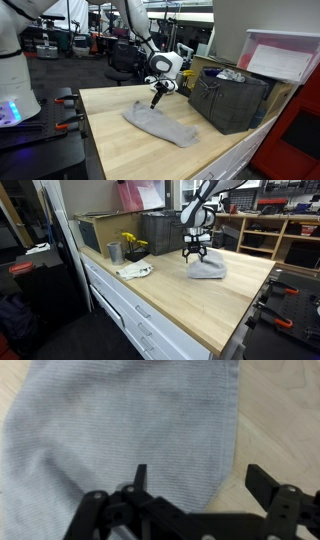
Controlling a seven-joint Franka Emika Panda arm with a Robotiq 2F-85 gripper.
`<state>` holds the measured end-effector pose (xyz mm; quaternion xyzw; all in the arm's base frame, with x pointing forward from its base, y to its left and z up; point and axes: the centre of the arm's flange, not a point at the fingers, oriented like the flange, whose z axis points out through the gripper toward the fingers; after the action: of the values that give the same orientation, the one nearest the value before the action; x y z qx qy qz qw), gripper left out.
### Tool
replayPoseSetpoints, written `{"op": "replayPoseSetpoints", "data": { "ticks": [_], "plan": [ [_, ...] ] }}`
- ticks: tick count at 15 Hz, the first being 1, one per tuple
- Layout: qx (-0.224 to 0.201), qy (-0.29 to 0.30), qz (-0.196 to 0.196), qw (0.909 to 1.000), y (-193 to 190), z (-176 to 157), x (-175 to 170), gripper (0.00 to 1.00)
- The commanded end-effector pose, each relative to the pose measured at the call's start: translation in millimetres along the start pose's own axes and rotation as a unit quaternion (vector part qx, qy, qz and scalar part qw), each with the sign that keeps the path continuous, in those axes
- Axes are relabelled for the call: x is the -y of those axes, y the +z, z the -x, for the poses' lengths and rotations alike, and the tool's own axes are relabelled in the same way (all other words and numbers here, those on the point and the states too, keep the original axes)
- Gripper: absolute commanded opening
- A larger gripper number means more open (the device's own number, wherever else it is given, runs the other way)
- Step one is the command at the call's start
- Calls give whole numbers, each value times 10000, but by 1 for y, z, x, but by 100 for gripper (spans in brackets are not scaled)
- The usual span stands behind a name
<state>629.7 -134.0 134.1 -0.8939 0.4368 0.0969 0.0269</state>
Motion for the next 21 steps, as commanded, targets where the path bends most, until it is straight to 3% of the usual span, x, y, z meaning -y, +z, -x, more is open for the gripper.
{"op": "replayPoseSetpoints", "data": {
  "ticks": [1,2,3,5,14,15,21],
  "plan": [
    [-111,289,-15,9995,9,-33,18,100],
    [-186,330,19,9993,14,-36,20,100],
    [-297,328,116,9990,19,-37,21,75],
    [-409,383,197,9982,26,-40,20,68],
    [-497,695,268,9960,16,-23,15,1],
    [-492,637,215,9965,-18,-35,12,0],
    [-555,229,-61,9982,-95,-3,42,1]
  ]
}}
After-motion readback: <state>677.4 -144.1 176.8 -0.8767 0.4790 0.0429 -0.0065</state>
